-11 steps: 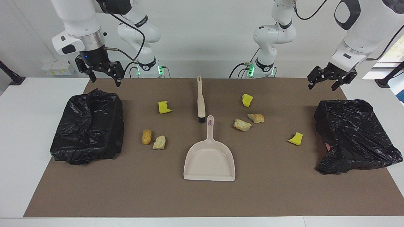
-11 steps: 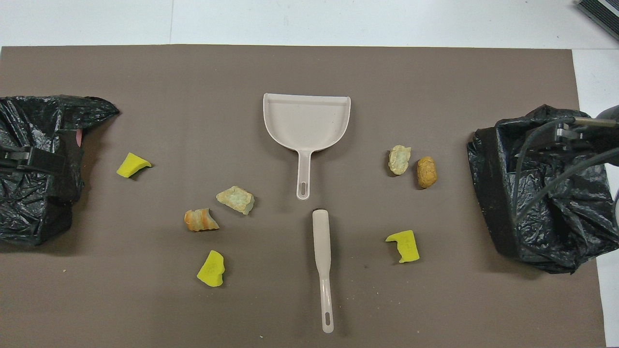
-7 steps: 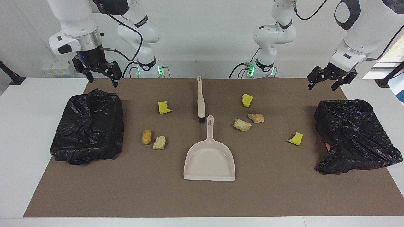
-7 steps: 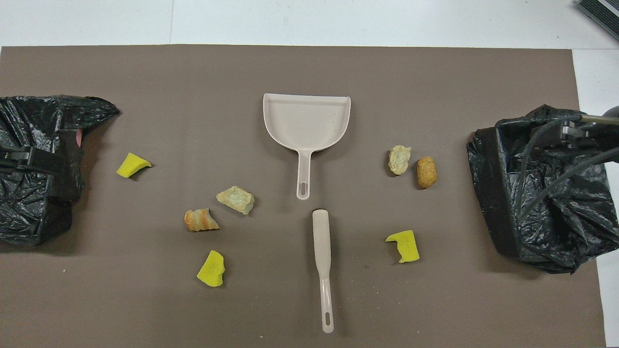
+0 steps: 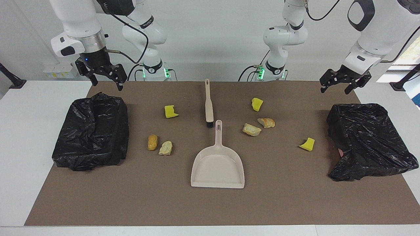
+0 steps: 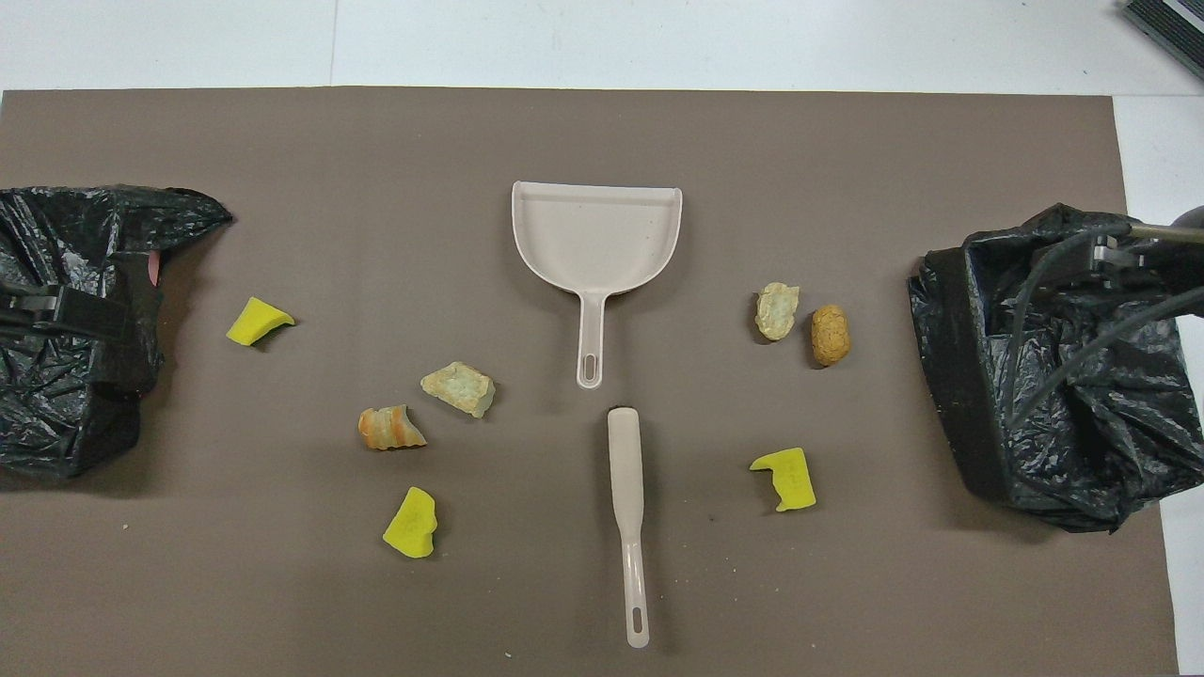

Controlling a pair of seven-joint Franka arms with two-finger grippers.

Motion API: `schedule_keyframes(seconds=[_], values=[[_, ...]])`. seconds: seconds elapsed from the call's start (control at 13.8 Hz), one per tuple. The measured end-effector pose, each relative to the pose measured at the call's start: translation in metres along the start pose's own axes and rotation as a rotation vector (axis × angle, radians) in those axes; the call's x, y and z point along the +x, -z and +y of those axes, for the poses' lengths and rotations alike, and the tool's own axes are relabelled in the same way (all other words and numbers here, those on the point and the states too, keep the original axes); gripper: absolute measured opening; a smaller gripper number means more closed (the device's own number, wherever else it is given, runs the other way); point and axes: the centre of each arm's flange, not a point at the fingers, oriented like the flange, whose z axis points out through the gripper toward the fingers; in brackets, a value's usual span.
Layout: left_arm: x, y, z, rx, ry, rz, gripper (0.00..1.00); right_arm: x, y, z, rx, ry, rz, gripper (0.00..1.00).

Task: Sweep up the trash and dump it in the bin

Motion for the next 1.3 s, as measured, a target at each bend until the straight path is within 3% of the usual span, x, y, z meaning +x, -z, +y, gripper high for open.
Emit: schedule_keyframes(seconds=[0.65,0.94,1.3], values=[[-0.001,-0.003,0.019,-0.002,-0.034,-0.026,1.00,-0.004,0.002,-0.041,0.019,0.038,0.037,1.00],[-0.014,-0.037,0.103,0.011,-0.145,-0.049,1.00,0.001,-0.022,-0.104,0.047,0.046,0.053,1.00],[-0.061,-0.111,0.200,0.038,-0.163,-0.046,1.00,-0.013,-0.086,-0.218,0.065,0.037,0.002,1.00]])
